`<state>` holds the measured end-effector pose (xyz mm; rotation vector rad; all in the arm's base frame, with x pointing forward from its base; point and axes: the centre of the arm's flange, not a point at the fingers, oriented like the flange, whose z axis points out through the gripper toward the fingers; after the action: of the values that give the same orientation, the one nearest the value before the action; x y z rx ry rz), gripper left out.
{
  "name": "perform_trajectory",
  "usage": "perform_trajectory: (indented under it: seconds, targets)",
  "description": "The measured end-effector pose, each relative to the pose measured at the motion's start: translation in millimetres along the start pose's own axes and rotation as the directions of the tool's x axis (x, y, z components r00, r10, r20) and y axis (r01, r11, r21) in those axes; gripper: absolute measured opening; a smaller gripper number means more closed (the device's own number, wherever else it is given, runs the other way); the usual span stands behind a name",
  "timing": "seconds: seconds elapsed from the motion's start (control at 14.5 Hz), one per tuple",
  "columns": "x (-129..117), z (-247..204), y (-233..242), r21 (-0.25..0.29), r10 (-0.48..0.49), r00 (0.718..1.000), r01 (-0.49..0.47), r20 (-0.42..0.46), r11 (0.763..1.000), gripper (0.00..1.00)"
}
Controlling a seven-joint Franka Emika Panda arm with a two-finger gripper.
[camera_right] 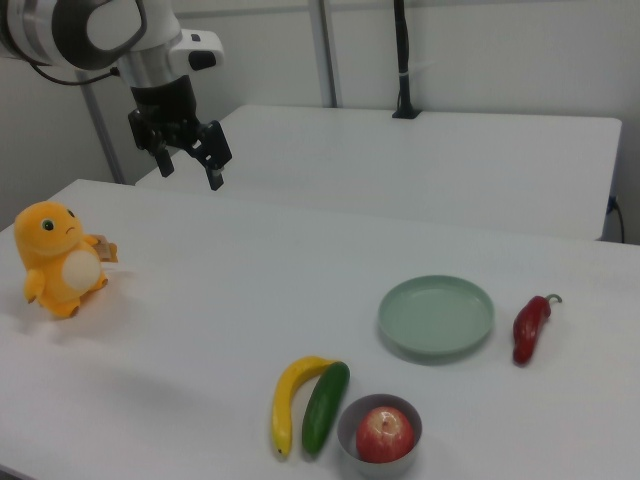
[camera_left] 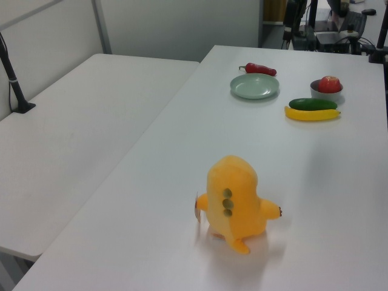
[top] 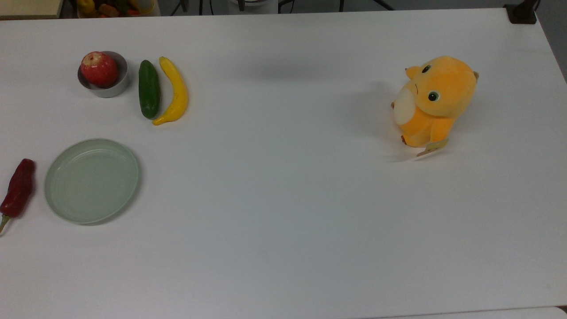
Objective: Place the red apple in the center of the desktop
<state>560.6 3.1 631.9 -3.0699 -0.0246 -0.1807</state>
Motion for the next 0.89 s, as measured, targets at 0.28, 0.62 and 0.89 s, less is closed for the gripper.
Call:
perform_trajectory:
  seconds: [0.28, 0.62, 0.89]
  targets:
    - [-1, 4, 0, 0.000, 0.001, 1.000, -0.001, 0.008, 1.000, 1.00]
    - [-2, 9, 1, -0.003, -0.009, 1.000, 0.009, 0.019, 1.000, 1.00]
    - [-6, 24, 37, -0.015, -0.150, 0.987, 0.151, 0.055, 0.988, 1.00]
